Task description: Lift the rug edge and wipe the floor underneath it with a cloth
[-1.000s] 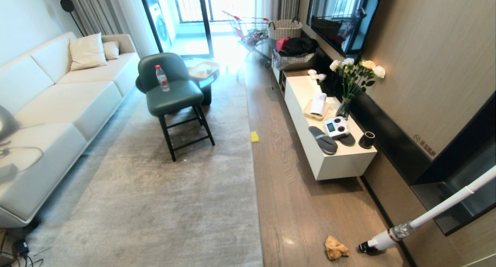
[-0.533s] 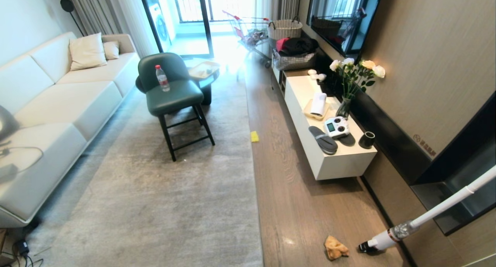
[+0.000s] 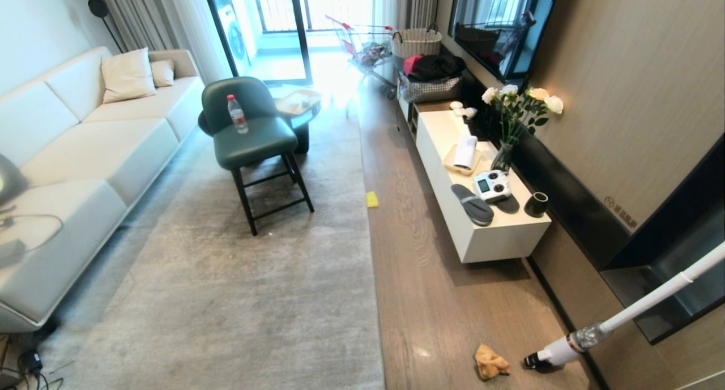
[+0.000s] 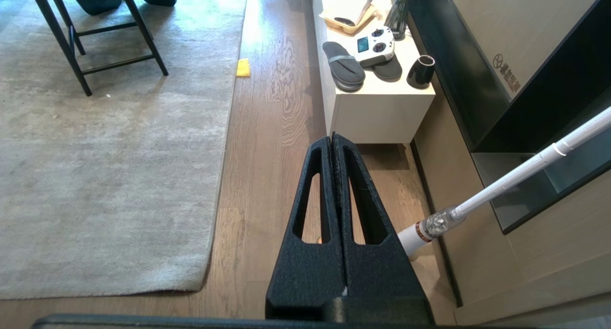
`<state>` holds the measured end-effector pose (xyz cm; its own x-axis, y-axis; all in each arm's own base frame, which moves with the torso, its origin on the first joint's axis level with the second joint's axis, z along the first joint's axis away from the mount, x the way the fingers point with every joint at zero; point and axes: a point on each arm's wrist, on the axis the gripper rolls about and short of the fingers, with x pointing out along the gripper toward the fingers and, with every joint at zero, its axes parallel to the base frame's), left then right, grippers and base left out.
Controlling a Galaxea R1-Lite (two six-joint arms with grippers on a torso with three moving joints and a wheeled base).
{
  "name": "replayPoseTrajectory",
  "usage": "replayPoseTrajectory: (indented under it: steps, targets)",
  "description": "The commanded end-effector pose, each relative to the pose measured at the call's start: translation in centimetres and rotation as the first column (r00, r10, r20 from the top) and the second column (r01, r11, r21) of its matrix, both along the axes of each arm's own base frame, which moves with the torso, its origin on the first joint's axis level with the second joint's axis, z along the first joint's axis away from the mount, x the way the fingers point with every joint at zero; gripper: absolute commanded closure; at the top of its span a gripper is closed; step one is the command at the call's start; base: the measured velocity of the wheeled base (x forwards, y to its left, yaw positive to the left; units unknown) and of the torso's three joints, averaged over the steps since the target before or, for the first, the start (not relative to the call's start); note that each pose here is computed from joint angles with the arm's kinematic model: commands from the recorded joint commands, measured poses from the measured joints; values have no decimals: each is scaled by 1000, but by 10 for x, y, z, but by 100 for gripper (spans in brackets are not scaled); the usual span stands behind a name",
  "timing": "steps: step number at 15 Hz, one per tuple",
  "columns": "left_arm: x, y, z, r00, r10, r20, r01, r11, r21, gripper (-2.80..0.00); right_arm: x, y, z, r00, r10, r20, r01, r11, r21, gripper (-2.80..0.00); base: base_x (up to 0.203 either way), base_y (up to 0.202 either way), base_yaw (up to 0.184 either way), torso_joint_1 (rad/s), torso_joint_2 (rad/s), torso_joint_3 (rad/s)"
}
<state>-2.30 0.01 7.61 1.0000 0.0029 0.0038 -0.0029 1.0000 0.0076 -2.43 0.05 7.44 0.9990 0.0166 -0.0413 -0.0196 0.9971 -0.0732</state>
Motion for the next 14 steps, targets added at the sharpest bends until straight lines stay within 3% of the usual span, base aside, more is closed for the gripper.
replayPoseTrajectory:
  steps: [1,14]
  targets:
    - [0,0,0,1000,0,-1,0,1000,0,0,0,0,0,1000,0,-2,0,1000,-3,0,0,0,0,0,0,0]
    - [0,0,0,1000,-1,-1,1,1000,0,0,0,0,0,1000,-2,0,2,1000,13,0,0,0,0,0,0,0]
